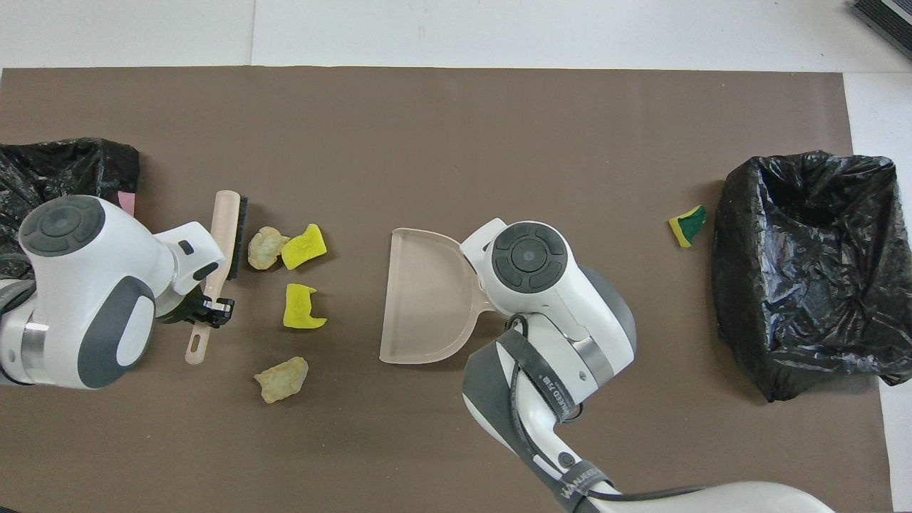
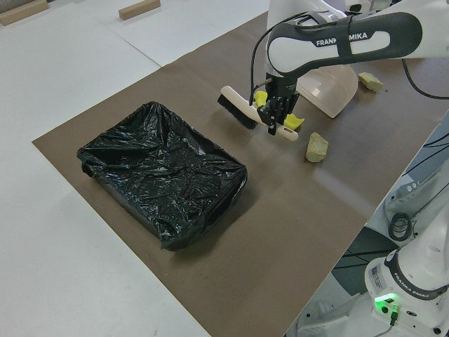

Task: Sweep and dump trash in bin
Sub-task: 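Sweep the sponge pieces toward the dustpan with the left gripper's brush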

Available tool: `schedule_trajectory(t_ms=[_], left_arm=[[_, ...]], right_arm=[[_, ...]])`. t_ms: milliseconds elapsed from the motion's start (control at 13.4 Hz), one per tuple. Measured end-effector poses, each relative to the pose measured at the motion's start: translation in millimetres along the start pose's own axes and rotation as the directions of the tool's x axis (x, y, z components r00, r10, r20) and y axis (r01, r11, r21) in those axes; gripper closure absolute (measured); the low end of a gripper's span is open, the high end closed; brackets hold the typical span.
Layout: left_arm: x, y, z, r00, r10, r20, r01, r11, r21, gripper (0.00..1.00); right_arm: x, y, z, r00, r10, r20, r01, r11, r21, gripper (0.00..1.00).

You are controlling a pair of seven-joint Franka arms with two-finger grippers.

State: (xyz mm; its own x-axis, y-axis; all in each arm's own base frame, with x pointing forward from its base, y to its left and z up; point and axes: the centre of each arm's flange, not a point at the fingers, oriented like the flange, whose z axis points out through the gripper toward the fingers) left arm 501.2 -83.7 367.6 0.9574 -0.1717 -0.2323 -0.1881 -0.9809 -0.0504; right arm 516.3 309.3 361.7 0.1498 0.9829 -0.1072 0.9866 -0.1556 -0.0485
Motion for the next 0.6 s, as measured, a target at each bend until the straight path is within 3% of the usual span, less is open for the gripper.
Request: schedule_trajectory(t_ms=[223, 596], left_arm=[[-10, 34, 3, 0.997, 0.058, 0.048, -0.059, 0.998, 0.021, 0.73], [-30, 117, 1, 0.985, 0.168, 0.047, -0.168, 0.986, -0.005, 0.73]], right_arm=[[5, -4, 1, 1.000, -0.012, 0.003, 0.012, 1.000, 0.000, 0.67], [11, -8, 8, 1.000, -0.024, 0.006, 0.024, 1.000, 0.002, 0.67]])
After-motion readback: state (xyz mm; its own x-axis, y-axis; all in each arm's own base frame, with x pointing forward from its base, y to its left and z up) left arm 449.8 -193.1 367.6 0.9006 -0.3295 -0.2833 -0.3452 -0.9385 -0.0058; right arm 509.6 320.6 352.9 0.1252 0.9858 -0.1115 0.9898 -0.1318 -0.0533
